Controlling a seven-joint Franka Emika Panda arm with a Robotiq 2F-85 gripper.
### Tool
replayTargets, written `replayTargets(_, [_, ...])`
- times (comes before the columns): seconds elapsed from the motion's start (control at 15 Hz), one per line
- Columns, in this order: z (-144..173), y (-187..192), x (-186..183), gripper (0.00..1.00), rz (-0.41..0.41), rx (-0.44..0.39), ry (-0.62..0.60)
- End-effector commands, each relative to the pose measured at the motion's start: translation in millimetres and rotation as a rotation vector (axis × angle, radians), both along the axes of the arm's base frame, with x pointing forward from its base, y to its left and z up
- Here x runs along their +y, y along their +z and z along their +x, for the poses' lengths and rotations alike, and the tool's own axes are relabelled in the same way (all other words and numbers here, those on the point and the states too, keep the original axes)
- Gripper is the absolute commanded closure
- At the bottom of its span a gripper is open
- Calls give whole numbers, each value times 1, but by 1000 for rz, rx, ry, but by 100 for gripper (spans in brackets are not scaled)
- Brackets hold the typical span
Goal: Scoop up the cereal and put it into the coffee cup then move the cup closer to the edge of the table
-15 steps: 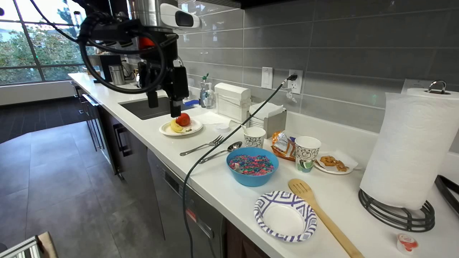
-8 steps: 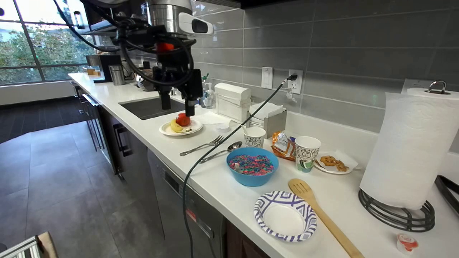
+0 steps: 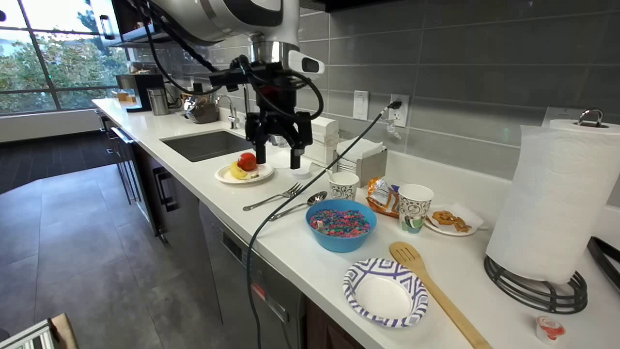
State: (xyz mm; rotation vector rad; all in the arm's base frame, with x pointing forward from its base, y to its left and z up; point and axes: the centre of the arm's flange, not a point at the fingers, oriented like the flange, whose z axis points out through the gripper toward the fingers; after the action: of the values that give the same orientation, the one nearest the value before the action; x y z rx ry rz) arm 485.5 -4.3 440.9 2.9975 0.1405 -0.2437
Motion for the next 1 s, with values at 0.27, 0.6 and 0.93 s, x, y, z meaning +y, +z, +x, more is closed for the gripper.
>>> replayTargets(0.27, [64,-50,-22,0,-61,160,123])
replayTargets(0.6, [78,-86,-36,0,-32,233,223])
replayTargets(0.93, [82,-110,-50,0,-19,280,262])
